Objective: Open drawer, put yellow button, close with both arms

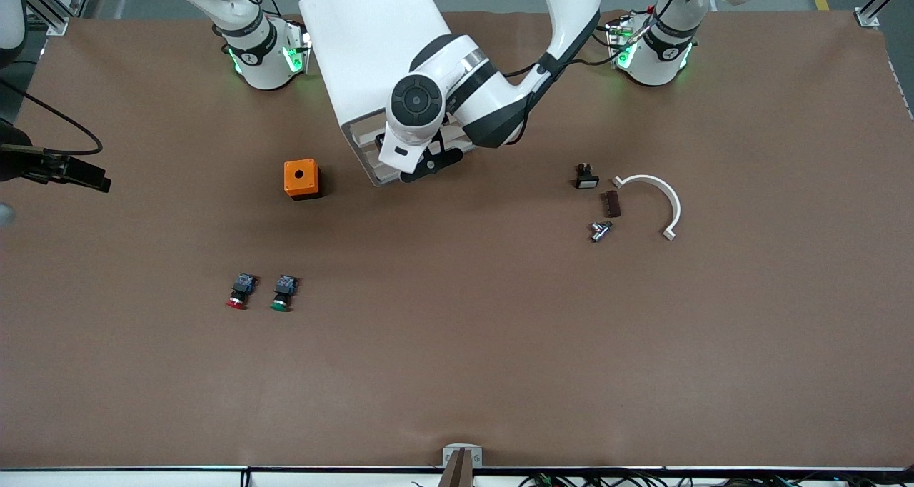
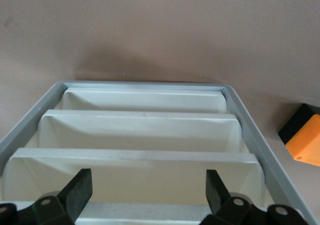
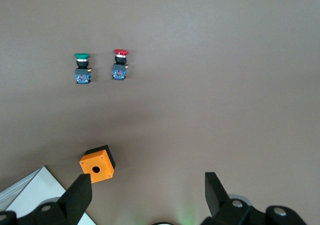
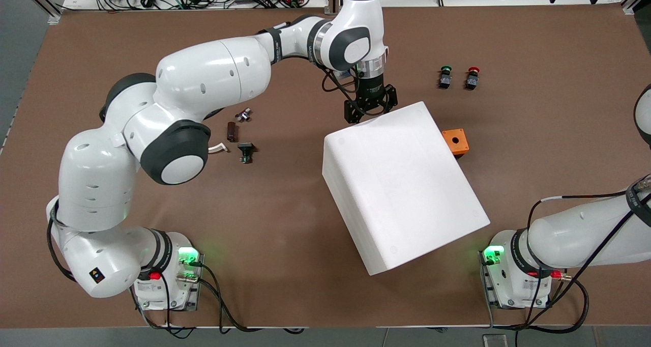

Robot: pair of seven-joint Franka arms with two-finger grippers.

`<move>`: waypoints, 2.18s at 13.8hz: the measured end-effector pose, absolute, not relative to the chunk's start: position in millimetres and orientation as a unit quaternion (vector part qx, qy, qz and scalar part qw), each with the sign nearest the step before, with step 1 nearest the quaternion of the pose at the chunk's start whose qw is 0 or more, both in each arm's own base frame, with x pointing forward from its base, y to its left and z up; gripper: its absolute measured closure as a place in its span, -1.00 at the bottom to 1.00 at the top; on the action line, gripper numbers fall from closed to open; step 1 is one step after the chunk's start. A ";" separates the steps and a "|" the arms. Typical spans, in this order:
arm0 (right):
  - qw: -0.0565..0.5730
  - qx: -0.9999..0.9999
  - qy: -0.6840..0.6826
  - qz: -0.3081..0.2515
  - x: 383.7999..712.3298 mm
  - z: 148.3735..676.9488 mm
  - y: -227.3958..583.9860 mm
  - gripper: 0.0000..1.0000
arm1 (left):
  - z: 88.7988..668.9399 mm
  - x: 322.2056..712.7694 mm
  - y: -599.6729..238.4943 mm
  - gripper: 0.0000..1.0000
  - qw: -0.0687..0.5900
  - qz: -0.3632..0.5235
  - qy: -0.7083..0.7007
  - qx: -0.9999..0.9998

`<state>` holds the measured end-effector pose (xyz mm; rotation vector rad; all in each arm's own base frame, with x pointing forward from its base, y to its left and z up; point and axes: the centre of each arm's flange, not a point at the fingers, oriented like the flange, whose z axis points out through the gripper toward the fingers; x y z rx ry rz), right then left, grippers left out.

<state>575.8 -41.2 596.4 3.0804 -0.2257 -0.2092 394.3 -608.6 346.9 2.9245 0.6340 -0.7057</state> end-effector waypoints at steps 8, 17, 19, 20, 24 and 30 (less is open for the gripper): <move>0.011 0.997 -0.067 -0.021 523.7 628.4 -38.1 -1.00 | 340.2 390.3 -608.9 -0.99 0.043 -0.268 0.222 0.937; -0.001 0.997 -0.077 0.005 501.5 651.3 -45.8 -1.00 | 413.7 478.7 -544.9 -0.99 0.099 -0.209 0.266 0.936; -0.009 0.997 -0.074 0.012 500.6 655.3 -41.9 -1.00 | 471.5 509.9 -500.4 -0.99 0.125 -0.166 0.252 0.945; -0.015 0.997 -0.073 0.015 500.6 656.8 -39.3 -1.00 | 499.4 518.6 -475.4 -0.99 0.125 -0.147 0.236 0.953; -0.020 0.998 -0.062 0.020 501.5 658.1 -34.2 -1.00 | 565.8 536.1 -382.8 -0.99 0.085 -0.101 0.163 0.978; -0.019 0.998 -0.047 0.022 501.5 658.4 -35.5 -1.00 | 585.2 604.8 -209.7 -0.99 0.086 -0.070 0.104 0.988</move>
